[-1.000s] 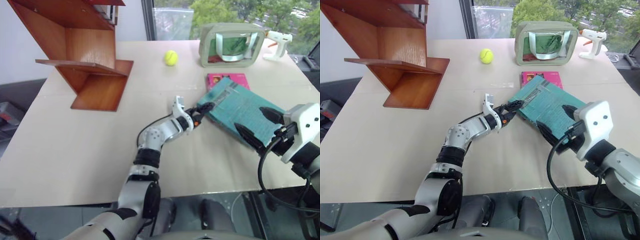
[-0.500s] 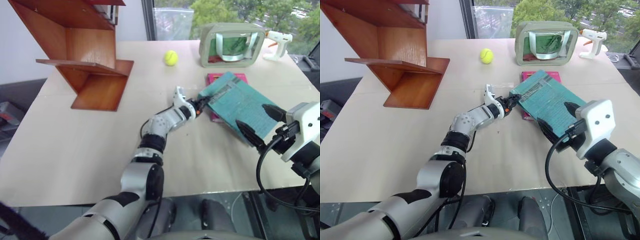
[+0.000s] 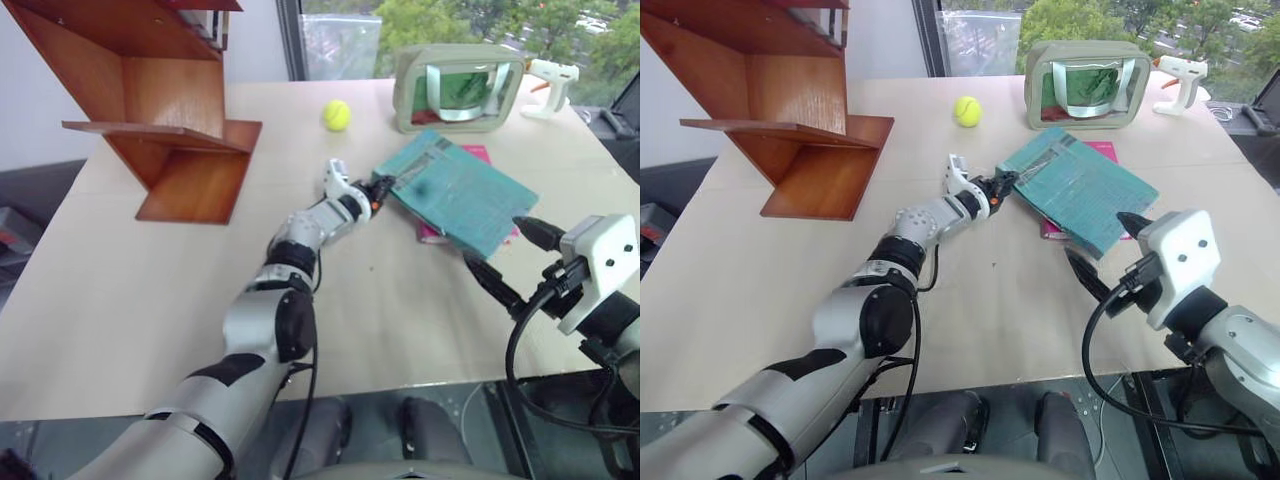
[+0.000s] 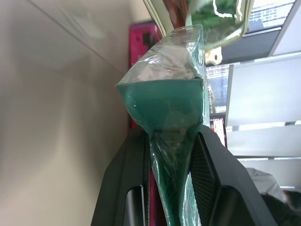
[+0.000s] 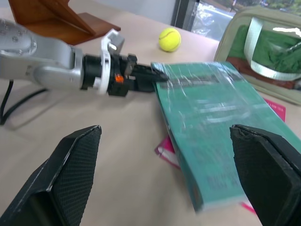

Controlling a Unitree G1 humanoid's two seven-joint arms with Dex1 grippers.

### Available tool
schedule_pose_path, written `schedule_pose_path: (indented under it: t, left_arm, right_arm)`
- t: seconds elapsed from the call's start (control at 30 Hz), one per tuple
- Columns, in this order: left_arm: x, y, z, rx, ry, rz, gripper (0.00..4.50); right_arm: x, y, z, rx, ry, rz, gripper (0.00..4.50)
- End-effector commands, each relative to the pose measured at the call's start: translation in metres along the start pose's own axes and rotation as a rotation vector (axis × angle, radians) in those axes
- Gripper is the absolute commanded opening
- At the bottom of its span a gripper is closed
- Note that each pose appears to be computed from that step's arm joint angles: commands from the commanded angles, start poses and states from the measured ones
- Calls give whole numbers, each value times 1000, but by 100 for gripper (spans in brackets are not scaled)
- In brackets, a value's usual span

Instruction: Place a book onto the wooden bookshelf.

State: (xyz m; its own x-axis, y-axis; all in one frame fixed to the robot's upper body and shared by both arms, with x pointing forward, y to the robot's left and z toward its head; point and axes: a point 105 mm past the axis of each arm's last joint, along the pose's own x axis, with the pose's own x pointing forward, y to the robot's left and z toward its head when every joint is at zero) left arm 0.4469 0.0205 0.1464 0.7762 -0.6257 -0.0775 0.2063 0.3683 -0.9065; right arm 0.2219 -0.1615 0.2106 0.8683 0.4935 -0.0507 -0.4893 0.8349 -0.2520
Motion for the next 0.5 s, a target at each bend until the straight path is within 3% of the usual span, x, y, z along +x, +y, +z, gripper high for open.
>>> schedule_pose_path:
  t: [0.03, 0.17, 0.27, 0.3, 0.33, 0.37, 0.43, 0.5]
  left_arm:
    - [-1, 0, 9, 37, -23, 26, 66]
    - [-2, 5, 11, 66, -21, 36, 66]
    - [-2, 6, 8, 70, -4, 29, 216]
    - [-3, 5, 8, 58, -1, 23, 231]
    - [-3, 4, 7, 42, 4, 9, 291]
    - [-4, 3, 6, 30, 13, -5, 314]
    - [-5, 2, 2, 12, 44, -22, 400]
    - [-8, 2, -8, -4, 96, -40, 400]
  right_arm:
    - [-4, 0, 9, -49, -28, -3, 450]
    - [-4, 2, 7, -62, -14, 11, 450]
    - [-4, 5, 4, -76, 4, 27, 450]
    - [-5, 5, 3, -77, 5, 30, 450]
    - [-6, 6, 3, -78, 6, 30, 450]
    - [-6, 6, 3, -80, 7, 31, 450]
    - [-7, 6, 3, -85, 9, 32, 450]
    - [-8, 6, 3, -92, 13, 34, 450]
